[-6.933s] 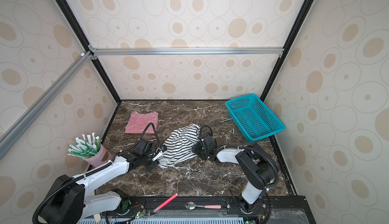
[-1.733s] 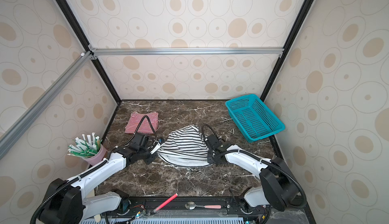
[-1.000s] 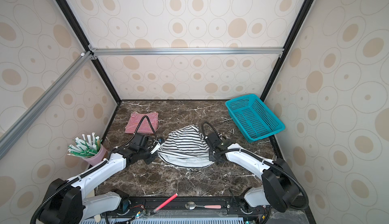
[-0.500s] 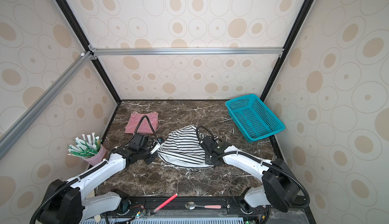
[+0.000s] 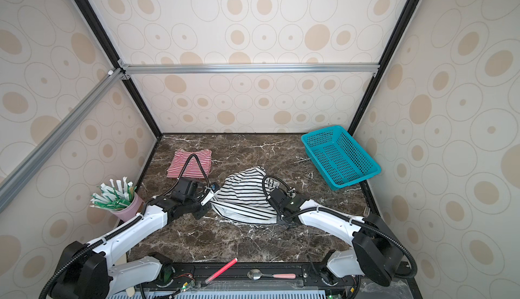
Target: Fold and stack the tank tops
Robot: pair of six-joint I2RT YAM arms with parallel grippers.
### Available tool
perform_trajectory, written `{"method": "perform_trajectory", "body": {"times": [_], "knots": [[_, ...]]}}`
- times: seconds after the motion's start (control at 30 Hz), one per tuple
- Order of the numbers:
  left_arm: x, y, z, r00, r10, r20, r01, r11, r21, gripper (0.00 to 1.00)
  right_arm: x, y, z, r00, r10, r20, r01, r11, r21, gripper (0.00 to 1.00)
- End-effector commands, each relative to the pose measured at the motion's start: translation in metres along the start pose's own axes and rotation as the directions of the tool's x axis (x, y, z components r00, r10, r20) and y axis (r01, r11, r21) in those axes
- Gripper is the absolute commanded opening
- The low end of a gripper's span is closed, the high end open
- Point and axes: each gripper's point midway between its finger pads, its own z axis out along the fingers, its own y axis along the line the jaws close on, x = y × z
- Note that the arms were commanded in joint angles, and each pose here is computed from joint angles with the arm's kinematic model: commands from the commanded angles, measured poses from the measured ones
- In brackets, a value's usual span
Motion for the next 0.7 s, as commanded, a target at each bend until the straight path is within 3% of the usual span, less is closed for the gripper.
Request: {"method": "perform_trajectory", "body": {"times": [0.0, 0.17, 0.4, 0.53, 0.67], "knots": [[-0.004, 0.002, -0.004, 1.0, -0.005, 0.01, 0.005, 1.0, 0.004, 0.0, 0.006, -0.005, 0.002, 1.0, 0.024, 0.001, -0.024, 1.0, 0.009, 0.28], [-0.004, 0.002, -0.004, 1.0, -0.006, 0.01, 0.006, 1.0, 0.002, 0.0, 0.007, -0.001, 0.004, 0.999, 0.037, -0.003, -0.037, 0.999, -0.01, 0.21], [-0.005, 0.002, -0.005, 1.0, -0.01, 0.015, 0.01, 1.0, 0.002, 0.0, 0.008, 0.003, 0.004, 0.998, 0.061, -0.002, -0.061, 0.997, -0.042, 0.0], [-0.008, 0.003, -0.006, 1.0, -0.011, 0.019, 0.011, 1.0, 0.001, 0.0, 0.0, 0.002, -0.005, 0.997, 0.062, 0.035, -0.06, 0.997, -0.051, 0.0], [-0.019, 0.014, -0.015, 0.999, -0.018, 0.039, 0.019, 0.999, -0.043, 0.0, -0.028, -0.005, -0.04, 0.993, -0.019, 0.12, 0.019, 1.0, -0.005, 0.0]]}}
